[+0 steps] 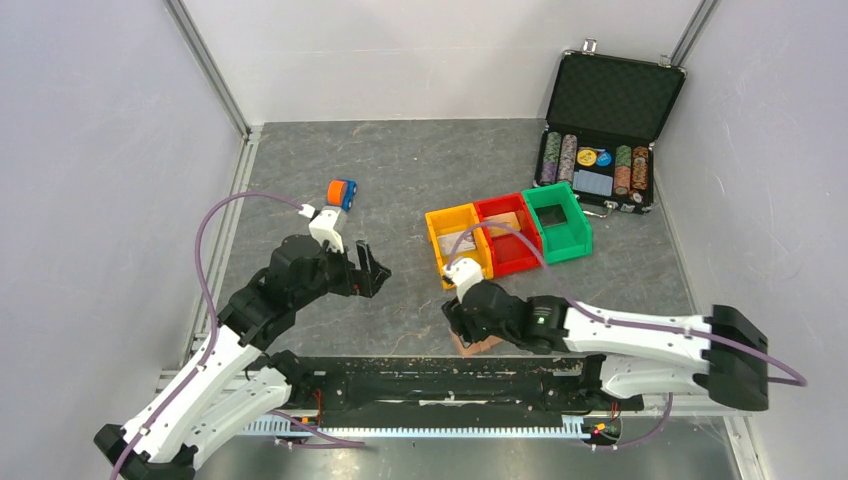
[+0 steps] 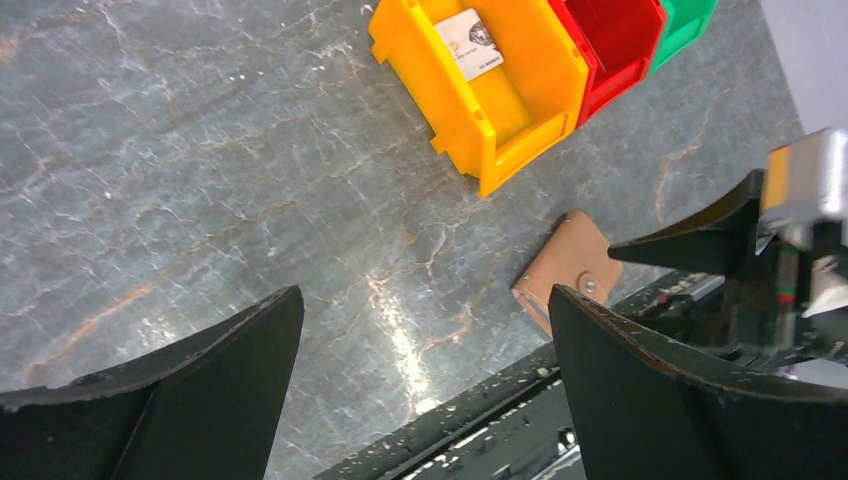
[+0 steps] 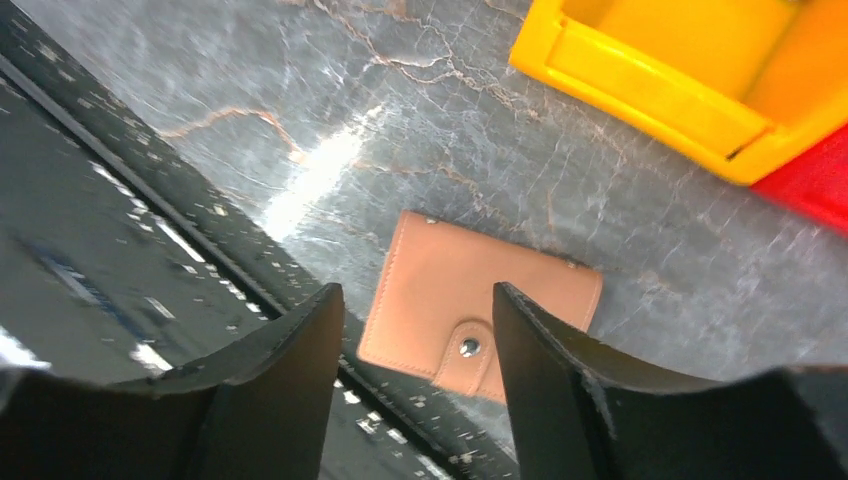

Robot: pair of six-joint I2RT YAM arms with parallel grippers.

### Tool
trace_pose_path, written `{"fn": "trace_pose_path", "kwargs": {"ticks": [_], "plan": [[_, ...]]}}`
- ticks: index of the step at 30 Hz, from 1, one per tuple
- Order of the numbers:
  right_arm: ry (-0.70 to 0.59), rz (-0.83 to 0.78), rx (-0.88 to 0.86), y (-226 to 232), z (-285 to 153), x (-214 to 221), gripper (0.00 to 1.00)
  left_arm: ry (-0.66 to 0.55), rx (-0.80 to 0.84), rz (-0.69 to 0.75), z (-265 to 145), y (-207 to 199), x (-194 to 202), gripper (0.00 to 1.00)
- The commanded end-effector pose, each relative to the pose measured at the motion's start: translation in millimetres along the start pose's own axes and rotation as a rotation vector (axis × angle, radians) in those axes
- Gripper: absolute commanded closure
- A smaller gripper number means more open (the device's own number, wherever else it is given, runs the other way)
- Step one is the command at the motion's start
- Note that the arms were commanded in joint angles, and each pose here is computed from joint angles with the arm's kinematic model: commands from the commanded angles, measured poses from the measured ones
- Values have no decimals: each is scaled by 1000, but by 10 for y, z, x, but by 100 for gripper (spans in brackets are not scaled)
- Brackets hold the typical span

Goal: Take the credit cards out of the card holder
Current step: Move the card holder to the center of the board.

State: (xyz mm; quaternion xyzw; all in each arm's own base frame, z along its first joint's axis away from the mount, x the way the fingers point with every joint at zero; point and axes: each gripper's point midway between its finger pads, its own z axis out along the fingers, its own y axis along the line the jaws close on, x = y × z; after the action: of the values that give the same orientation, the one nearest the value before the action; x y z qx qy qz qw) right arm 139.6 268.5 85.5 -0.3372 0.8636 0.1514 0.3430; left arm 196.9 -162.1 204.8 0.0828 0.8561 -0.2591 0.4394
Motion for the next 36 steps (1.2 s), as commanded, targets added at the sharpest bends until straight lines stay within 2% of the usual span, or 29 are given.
{"fn": "trace_pose_path", "kwargs": {"ticks": [1, 3, 6, 13, 20, 28, 36], "plan": [[-35, 212, 17, -78, -170, 129, 46, 27, 34, -119, -35, -117, 46, 2], [-42, 277, 40, -151, -202, 235, 53, 50, 40, -134, -41, -133, 86, 2], [-35, 341, 67, -216, -227, 351, 59, 89, 51, -158, -24, -169, 146, 2], [36, 488, 122, -242, -245, 543, 62, 86, 76, -206, 80, -214, 170, 2], [10, 599, 131, -150, -147, 448, 66, 89, 58, -138, 132, -137, 223, 0], [44, 576, 229, -72, 47, 341, 66, 129, 142, -187, 174, -246, 404, 0], [136, 432, 384, -161, 234, 417, 65, 84, 151, -180, 106, -261, 312, 0]]}}
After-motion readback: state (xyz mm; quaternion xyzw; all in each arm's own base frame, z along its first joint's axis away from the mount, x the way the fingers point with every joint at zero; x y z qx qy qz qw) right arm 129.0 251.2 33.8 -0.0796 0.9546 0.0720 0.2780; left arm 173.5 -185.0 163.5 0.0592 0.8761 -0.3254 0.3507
